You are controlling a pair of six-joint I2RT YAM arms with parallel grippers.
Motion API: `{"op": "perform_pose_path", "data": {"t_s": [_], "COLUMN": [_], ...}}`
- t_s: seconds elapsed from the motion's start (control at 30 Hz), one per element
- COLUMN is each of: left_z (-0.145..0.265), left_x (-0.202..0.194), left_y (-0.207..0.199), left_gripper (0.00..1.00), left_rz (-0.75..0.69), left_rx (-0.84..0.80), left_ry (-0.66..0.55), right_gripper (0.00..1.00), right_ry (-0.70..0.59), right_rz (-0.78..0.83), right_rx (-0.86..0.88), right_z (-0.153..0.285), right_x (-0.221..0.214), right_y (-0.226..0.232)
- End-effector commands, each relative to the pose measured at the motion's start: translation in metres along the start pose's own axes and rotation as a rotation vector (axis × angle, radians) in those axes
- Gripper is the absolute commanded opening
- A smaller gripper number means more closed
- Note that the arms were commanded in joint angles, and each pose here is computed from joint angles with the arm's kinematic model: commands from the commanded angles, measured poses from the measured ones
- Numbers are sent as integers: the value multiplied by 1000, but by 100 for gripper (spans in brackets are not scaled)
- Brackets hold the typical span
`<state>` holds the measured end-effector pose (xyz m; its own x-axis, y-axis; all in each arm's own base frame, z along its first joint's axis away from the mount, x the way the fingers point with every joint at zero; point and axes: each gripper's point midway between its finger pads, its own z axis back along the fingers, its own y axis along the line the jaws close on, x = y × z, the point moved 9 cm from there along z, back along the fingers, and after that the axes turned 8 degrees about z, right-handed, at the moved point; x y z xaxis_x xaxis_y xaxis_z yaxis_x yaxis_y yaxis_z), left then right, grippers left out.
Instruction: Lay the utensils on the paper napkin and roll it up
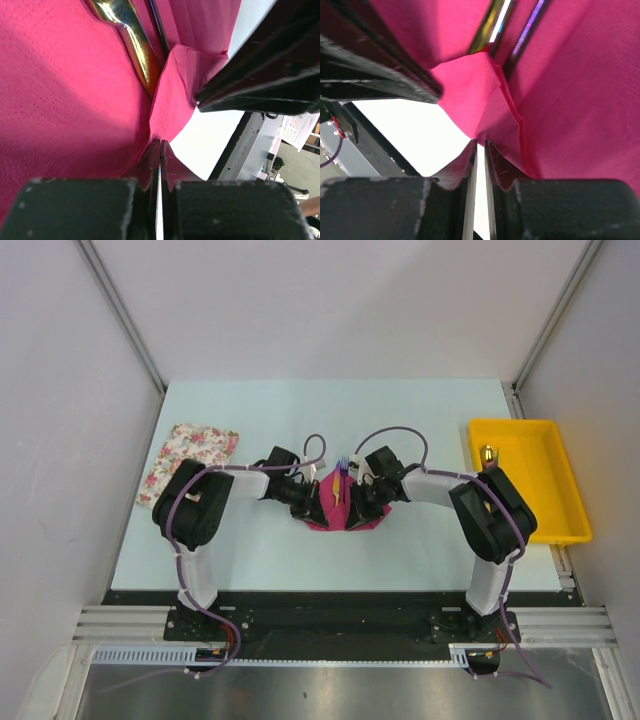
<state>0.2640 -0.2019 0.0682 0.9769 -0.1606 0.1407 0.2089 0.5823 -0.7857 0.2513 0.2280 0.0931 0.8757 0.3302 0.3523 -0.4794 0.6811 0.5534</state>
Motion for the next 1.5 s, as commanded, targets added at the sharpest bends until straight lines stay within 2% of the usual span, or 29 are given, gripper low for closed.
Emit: {"op": "perform_pose_path", "data": {"t_s": [0.0, 0.27, 0.4, 0.57, 0.73, 0.77, 0.93, 1.07, 1.47], "left_z": [4, 6, 14, 29, 23, 20, 7, -5, -19], "left_x": [1, 1, 6, 15, 17, 16, 20, 26, 36], "left_y": [10, 9, -2, -38, -53, -53, -49, -39, -30], "left_gripper": [1, 3, 11, 22, 28, 28, 29, 29, 24], "left_rz": [-14, -15, -57, -172, -141, -97, -79, -6, 42], "left_rx": [78, 65, 8, -165, -281, -297, -310, -309, -329], "left_ry": [-45, -49, -89, -177, -191, -178, -197, -191, -188], "right_gripper": [16, 16, 16, 17, 17, 17, 17, 17, 17], "right_ry": [25, 24, 23, 21, 20, 17, 12, 9, 1], "right_rz": [-4, -10, -8, -10, -15, -14, -19, -20, -29], "right_rx": [-10, -36, -37, -33, -35, -36, -38, -36, -31], "right_z": [-10, -10, -9, -9, -10, -10, -9, -9, -10], "right_x": [-4, -3, -3, -2, -1, 0, 2, 3, 9], "right_y": [-7, -13, -14, -14, -15, -15, -17, -17, -18]}}
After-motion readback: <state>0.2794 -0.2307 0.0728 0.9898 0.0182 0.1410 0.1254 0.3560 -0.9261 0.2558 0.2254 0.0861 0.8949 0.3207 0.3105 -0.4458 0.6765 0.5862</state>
